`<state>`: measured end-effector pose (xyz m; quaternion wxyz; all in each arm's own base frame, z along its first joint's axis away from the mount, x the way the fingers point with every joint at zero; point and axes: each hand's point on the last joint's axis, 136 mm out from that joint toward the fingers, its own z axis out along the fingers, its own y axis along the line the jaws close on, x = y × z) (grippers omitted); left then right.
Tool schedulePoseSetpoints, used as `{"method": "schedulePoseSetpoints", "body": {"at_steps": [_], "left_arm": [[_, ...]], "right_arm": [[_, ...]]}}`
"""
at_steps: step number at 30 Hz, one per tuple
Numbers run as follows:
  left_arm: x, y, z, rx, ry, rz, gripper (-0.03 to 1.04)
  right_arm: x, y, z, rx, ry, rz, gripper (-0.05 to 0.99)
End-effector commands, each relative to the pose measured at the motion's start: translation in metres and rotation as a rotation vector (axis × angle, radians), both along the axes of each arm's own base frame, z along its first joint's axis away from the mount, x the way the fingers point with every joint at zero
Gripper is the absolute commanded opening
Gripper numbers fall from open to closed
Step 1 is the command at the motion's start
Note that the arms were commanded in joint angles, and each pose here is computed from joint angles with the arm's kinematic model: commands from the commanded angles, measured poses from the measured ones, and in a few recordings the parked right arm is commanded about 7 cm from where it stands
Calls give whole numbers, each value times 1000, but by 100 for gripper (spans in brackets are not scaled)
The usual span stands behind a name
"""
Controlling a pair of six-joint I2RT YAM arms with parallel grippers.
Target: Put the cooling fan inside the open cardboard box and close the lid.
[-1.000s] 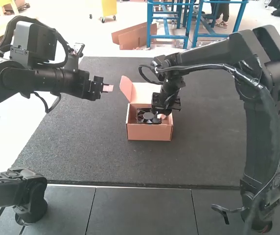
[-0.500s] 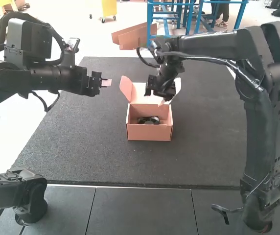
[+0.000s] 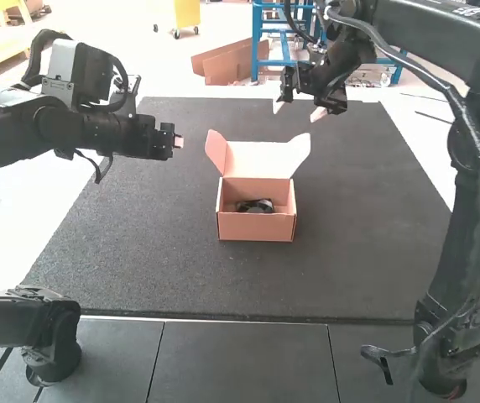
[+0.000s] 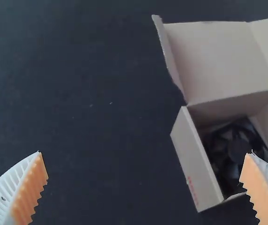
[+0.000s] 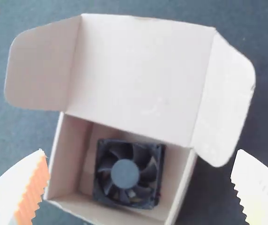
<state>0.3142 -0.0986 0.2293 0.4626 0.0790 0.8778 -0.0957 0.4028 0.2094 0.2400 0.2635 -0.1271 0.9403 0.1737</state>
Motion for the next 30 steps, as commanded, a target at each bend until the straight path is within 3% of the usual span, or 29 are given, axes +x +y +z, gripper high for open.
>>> {"method": "schedulePoseSetpoints", "body": {"at_steps": [1, 3, 10, 19, 30], "left_arm": [[16, 14, 19, -9, -34, 67, 97], [24, 20, 15, -4, -22, 89, 97], [49, 24, 6, 3, -5, 117, 97], [82, 18, -12, 12, 26, 119, 97], [116, 13, -31, 22, 48, 129, 97]], "right_arm": [[-13, -26, 15, -105, -155, 57, 89], [-17, -35, 16, -120, -221, 32, 90], [-32, -47, 21, -26, -421, -40, 90], [-27, -49, 12, 24, -468, -84, 91], [5, -49, -10, 15, -421, -116, 91]]}}
